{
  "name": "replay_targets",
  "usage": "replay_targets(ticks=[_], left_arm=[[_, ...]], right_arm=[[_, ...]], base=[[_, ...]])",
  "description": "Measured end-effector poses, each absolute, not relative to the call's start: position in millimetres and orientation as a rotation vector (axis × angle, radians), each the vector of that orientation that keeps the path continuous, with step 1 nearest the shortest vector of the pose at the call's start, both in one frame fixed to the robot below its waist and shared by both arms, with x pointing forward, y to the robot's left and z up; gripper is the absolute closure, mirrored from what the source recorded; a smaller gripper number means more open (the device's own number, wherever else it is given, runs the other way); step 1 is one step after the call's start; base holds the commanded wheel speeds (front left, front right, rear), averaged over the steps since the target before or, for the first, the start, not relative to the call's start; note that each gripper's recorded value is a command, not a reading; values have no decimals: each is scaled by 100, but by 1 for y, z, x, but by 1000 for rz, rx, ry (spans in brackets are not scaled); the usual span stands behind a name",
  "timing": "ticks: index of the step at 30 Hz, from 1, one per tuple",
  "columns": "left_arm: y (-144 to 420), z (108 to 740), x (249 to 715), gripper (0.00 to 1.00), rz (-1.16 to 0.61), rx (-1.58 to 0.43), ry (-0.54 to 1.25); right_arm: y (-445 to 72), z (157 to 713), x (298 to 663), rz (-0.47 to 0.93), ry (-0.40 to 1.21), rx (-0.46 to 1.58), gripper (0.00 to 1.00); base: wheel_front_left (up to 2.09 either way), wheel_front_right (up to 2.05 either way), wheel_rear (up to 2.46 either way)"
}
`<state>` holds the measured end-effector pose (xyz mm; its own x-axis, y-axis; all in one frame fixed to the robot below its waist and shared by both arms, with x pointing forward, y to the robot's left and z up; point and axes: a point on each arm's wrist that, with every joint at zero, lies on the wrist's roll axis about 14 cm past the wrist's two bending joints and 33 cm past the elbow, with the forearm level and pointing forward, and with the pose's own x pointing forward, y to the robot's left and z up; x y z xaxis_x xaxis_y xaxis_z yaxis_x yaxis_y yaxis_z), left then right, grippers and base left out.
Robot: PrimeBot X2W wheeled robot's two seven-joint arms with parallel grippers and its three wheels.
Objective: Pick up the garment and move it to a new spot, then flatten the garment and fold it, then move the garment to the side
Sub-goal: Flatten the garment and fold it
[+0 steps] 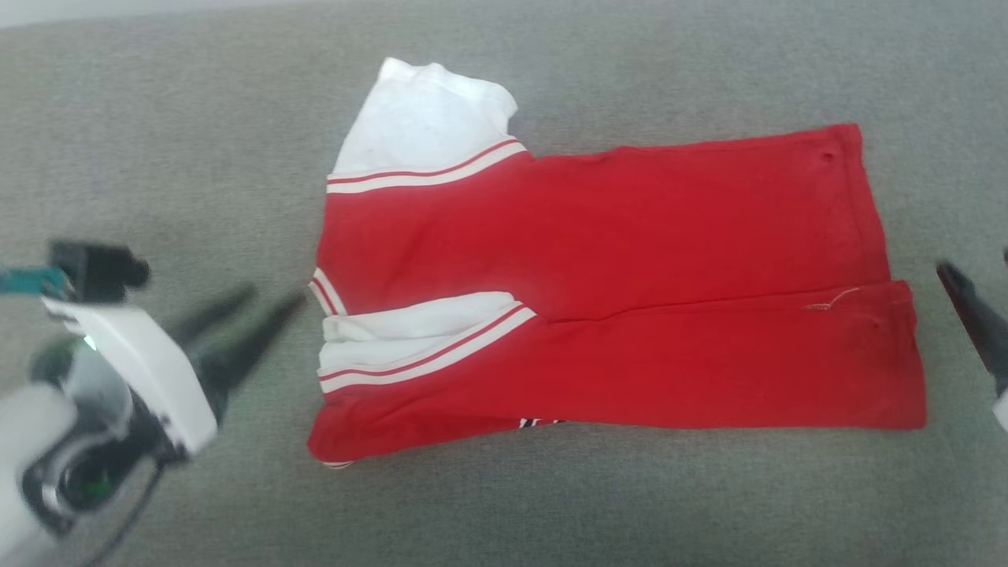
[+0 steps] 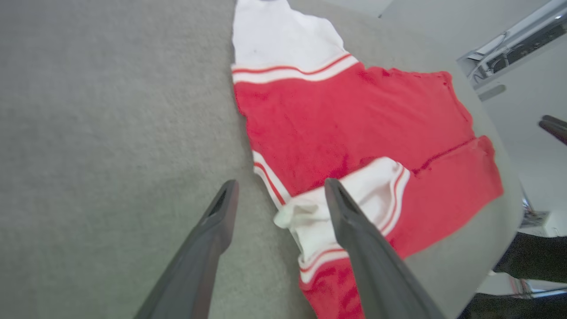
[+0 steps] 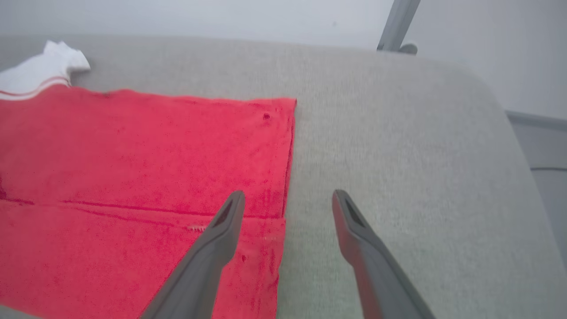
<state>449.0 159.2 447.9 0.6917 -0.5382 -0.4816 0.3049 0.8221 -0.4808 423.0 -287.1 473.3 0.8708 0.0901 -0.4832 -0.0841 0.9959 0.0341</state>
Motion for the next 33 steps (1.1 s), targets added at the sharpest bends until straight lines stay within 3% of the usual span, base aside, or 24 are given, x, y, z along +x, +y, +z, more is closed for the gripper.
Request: replay_targets(ticks=[7,12,17,26,33], left_arm=[[168,487,540,0,-358,-286,335],[154,504,600,0,-337,-194,237],[122,484,637,0,-395,-146,372],[94,406,645,0,-474,-60,885],[81,380,648,0,-519,-28,1044]], right_arm=[[-275,516,453,45,160,34,0],[-270,524,456,20,45,55,0],[-279,516,449,-24,42,64,0],[-300,487,434,-102,124,76,0],[-305,467,435,-117,179,80,0]], base=[[0,0,0],[0,0,0],[0,0,0],[0,0,0],[0,0,0]])
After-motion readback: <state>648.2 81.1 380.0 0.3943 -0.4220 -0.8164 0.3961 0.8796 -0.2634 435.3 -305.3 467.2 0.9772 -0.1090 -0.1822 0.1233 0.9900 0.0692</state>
